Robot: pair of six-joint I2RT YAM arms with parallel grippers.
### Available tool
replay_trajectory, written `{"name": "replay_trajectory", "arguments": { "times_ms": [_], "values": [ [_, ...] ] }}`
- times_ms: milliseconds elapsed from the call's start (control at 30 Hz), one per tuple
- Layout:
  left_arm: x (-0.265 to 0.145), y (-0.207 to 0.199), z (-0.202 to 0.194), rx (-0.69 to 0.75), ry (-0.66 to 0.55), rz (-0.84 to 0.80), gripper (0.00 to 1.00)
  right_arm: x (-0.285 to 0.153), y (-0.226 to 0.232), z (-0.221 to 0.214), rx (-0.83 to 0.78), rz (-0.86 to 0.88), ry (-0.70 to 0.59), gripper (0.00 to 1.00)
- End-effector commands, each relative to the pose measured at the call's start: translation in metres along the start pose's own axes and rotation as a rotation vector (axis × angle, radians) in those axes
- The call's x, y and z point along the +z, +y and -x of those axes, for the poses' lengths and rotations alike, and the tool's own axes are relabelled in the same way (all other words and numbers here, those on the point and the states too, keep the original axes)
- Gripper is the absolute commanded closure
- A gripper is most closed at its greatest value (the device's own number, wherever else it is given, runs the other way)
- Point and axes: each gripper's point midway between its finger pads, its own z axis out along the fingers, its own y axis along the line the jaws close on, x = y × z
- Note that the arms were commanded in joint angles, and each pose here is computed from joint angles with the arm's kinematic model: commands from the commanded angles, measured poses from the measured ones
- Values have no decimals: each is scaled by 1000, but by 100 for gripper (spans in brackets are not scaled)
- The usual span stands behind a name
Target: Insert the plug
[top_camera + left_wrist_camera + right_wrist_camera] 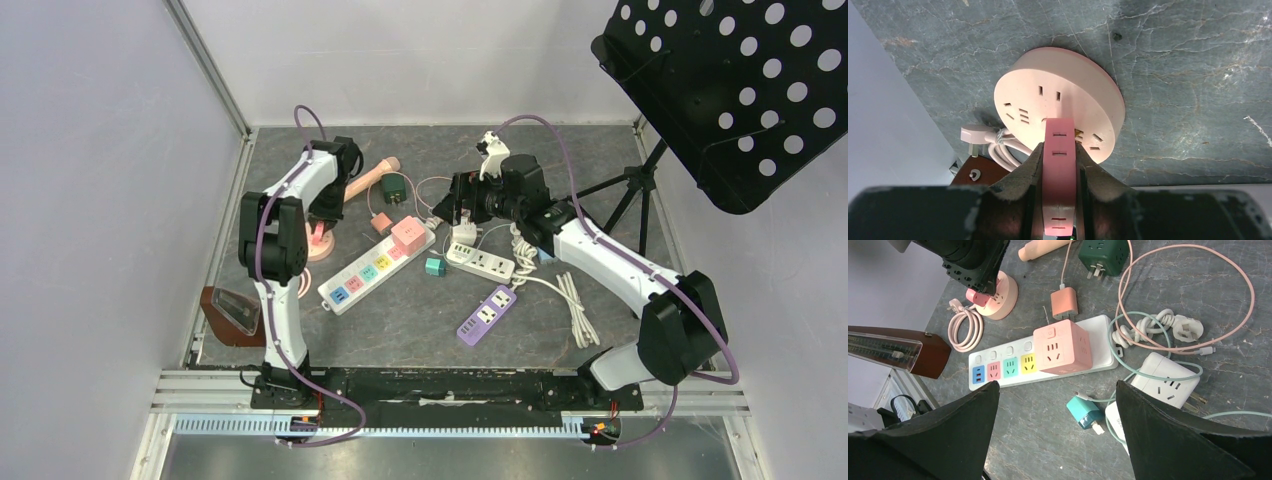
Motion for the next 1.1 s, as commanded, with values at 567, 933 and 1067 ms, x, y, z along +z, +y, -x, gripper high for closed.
{"name": "replay_trajectory", "arguments": {
  "times_ms": [567, 933, 1067],
  "values": [
    [16, -39, -25, -81, 38, 92, 98, -13, 9, 15, 7, 36, -96, 12],
    [14, -55, -23, -78, 33, 31, 96, -18, 8, 13, 14, 32, -112, 12],
    [2, -53, -12, -89, 0, 5, 78, -18, 9, 15, 11, 35, -117, 12]
  ]
}}
